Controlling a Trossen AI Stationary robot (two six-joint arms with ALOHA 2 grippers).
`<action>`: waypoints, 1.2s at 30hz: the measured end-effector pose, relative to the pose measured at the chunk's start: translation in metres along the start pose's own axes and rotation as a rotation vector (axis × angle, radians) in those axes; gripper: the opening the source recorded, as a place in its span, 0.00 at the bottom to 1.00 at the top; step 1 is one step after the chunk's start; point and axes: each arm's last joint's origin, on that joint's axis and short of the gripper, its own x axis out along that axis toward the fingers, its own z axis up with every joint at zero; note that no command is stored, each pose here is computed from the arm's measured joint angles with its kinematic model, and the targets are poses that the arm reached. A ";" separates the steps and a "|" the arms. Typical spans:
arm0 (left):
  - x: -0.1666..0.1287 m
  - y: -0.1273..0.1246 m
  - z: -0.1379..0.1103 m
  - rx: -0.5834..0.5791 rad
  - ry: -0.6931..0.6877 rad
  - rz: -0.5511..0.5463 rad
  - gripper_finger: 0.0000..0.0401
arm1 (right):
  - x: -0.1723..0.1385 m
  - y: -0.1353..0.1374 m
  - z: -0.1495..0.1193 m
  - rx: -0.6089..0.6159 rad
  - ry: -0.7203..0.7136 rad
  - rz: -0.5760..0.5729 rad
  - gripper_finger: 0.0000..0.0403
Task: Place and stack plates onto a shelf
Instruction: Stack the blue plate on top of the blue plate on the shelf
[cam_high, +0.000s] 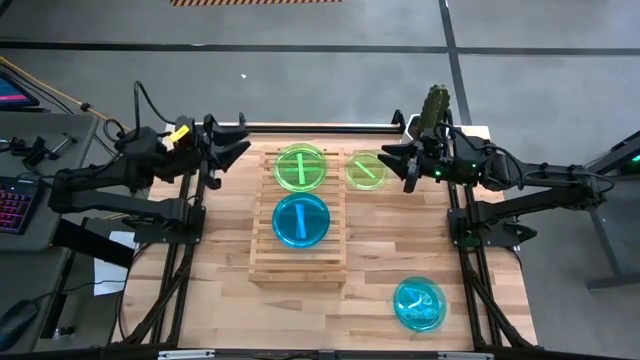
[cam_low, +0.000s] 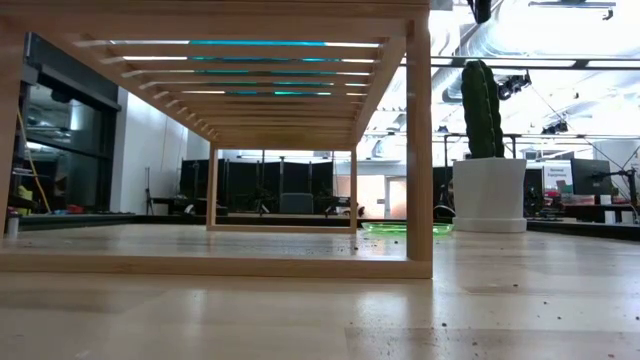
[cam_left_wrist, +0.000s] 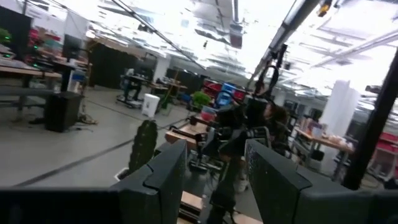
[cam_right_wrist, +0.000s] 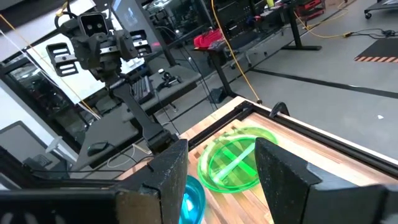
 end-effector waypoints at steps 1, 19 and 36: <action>0.000 0.000 0.000 0.000 0.001 -0.002 0.38 | 0.000 0.000 0.000 0.000 0.001 0.001 0.42; 0.000 0.001 -0.005 -0.027 0.049 0.007 0.38 | -0.004 0.009 -0.021 0.196 0.386 0.297 0.42; 0.000 0.001 -0.005 -0.017 0.051 0.008 0.38 | -0.078 0.021 -0.136 0.193 1.267 -0.364 0.42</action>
